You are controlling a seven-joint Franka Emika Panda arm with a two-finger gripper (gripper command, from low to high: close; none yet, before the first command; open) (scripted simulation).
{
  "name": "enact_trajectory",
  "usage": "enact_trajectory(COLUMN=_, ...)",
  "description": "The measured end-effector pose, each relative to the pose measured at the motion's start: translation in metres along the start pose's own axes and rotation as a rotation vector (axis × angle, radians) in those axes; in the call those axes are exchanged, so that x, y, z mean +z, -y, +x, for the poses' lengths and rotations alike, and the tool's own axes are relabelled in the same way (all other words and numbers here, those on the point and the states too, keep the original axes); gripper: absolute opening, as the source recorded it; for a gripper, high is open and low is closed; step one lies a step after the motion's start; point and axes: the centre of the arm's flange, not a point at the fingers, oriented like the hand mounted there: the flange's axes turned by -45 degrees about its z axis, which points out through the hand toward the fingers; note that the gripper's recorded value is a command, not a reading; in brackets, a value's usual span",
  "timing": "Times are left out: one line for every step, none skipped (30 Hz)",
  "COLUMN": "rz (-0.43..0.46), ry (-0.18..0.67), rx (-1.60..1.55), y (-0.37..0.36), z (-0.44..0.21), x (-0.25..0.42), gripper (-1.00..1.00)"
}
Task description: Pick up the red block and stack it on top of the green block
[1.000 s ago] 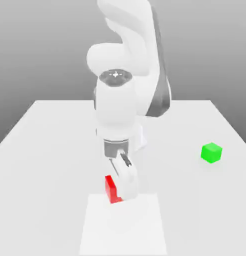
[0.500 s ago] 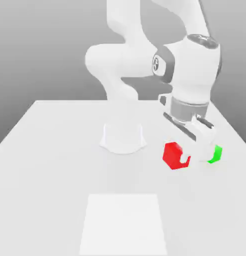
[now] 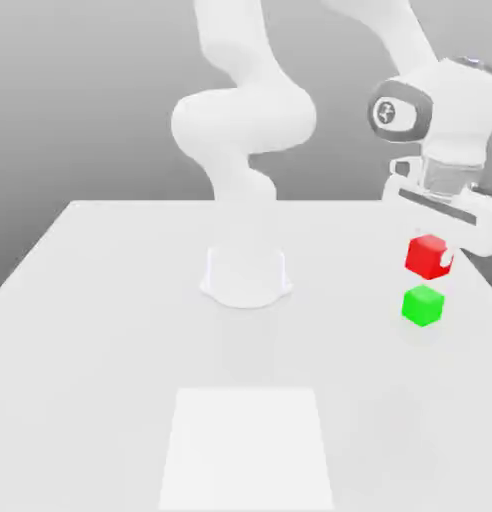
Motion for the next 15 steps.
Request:
enact_trajectory(rz=0.002, ry=0.008, rx=-0.019, y=-0.007, z=-0.011, x=0.003, gripper=-1.00)
enact_trajectory(rz=0.004, ry=0.013, rx=-0.032, y=-0.012, z=-0.019, x=0.009, gripper=-1.00)
enact_trajectory(rz=0.005, ry=0.014, rx=-0.038, y=-0.014, z=-0.023, x=0.017, gripper=-1.00)
enact_trajectory(rz=0.006, ry=0.014, rx=-0.041, y=-0.014, z=-0.025, x=0.025, gripper=-1.00)
enact_trajectory(rz=0.006, ry=0.013, rx=-0.043, y=-0.015, z=-0.026, x=0.035, gripper=-1.00)
enact_trajectory(rz=0.007, ry=0.011, rx=-0.044, y=-0.015, z=-0.026, x=0.045, gripper=-1.00)
enact_trajectory(rz=0.007, ry=0.012, rx=-0.044, y=-0.015, z=-0.026, x=0.044, gripper=-1.00)
enact_trajectory(rz=0.008, ry=0.012, rx=-0.044, y=-0.015, z=-0.026, x=0.044, gripper=-1.00)
enact_trajectory(rz=0.009, ry=0.012, rx=-0.044, y=-0.014, z=-0.026, x=0.044, gripper=1.00)
enact_trajectory(rz=0.009, ry=0.012, rx=-0.044, y=-0.014, z=-0.026, x=0.044, gripper=1.00)
enact_trajectory(rz=0.009, ry=0.012, rx=-0.044, y=-0.014, z=-0.026, x=0.044, gripper=1.00)
enact_trajectory(rz=0.009, ry=0.012, rx=-0.044, y=-0.014, z=-0.026, x=0.044, gripper=1.00)
enact_trajectory(rz=0.009, ry=0.012, rx=-0.044, y=-0.014, z=-0.026, x=0.044, gripper=1.00)
enact_trajectory(rz=0.009, ry=0.012, rx=-0.044, y=-0.014, z=-0.026, x=0.044, gripper=1.00)
enact_trajectory(rz=0.009, ry=0.012, rx=-0.044, y=-0.014, z=-0.026, x=0.044, gripper=1.00)
